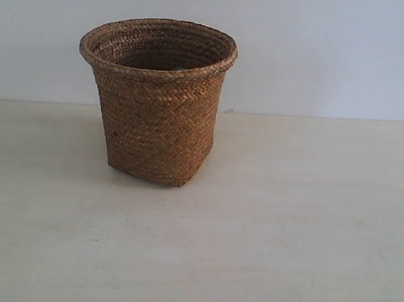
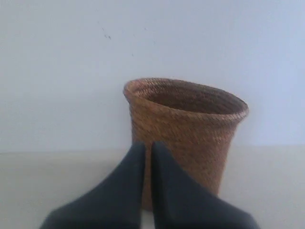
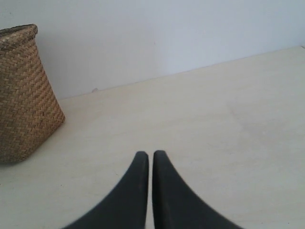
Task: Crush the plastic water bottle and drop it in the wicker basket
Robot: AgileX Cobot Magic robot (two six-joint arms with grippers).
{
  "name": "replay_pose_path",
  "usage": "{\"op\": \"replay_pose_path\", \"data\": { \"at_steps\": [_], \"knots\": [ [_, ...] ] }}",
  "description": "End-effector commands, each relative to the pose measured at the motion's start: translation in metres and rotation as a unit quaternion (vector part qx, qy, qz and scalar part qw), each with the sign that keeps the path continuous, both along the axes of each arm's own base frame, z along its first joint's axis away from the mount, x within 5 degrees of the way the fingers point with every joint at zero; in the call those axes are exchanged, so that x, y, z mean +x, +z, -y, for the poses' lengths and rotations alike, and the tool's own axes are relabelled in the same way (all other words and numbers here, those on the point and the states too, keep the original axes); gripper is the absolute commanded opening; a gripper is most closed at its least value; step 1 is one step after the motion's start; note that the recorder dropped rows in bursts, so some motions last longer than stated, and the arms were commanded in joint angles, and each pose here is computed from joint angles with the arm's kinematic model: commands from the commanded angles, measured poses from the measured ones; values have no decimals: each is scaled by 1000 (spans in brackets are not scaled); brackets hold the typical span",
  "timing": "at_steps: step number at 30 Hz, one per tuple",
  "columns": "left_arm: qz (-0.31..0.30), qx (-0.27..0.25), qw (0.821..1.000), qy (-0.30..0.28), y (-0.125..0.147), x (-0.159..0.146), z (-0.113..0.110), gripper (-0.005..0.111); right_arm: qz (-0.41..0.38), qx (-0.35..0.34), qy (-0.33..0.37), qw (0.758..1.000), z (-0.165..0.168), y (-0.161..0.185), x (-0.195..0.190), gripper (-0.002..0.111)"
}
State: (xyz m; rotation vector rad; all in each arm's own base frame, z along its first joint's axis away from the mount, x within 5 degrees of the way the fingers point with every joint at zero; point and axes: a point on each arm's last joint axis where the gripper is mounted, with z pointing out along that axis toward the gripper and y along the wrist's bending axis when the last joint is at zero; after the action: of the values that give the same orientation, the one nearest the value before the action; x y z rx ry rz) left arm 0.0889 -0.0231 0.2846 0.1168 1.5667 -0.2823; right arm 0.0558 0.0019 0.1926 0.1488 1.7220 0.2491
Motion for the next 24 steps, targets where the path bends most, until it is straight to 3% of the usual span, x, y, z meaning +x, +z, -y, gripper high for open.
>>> {"op": "replay_pose_path", "data": {
  "at_steps": [1, 7, 15, 24],
  "knots": [
    [62, -4, 997, 51, -13, -24, -14, 4, 4, -6, 1, 1000, 0, 0, 0, 0],
    [101, -9, 989, 105, -33, -40, -22, 4, 4, -6, 1, 1000, 0, 0, 0, 0],
    [64, 32, 984, 165, -68, -33, -28, 4, 4, -6, 1, 1000, 0, 0, 0, 0],
    [2, 127, 985, 115, -82, -32, -20, 4, 4, -6, 1, 1000, 0, 0, 0, 0]
  ]
}}
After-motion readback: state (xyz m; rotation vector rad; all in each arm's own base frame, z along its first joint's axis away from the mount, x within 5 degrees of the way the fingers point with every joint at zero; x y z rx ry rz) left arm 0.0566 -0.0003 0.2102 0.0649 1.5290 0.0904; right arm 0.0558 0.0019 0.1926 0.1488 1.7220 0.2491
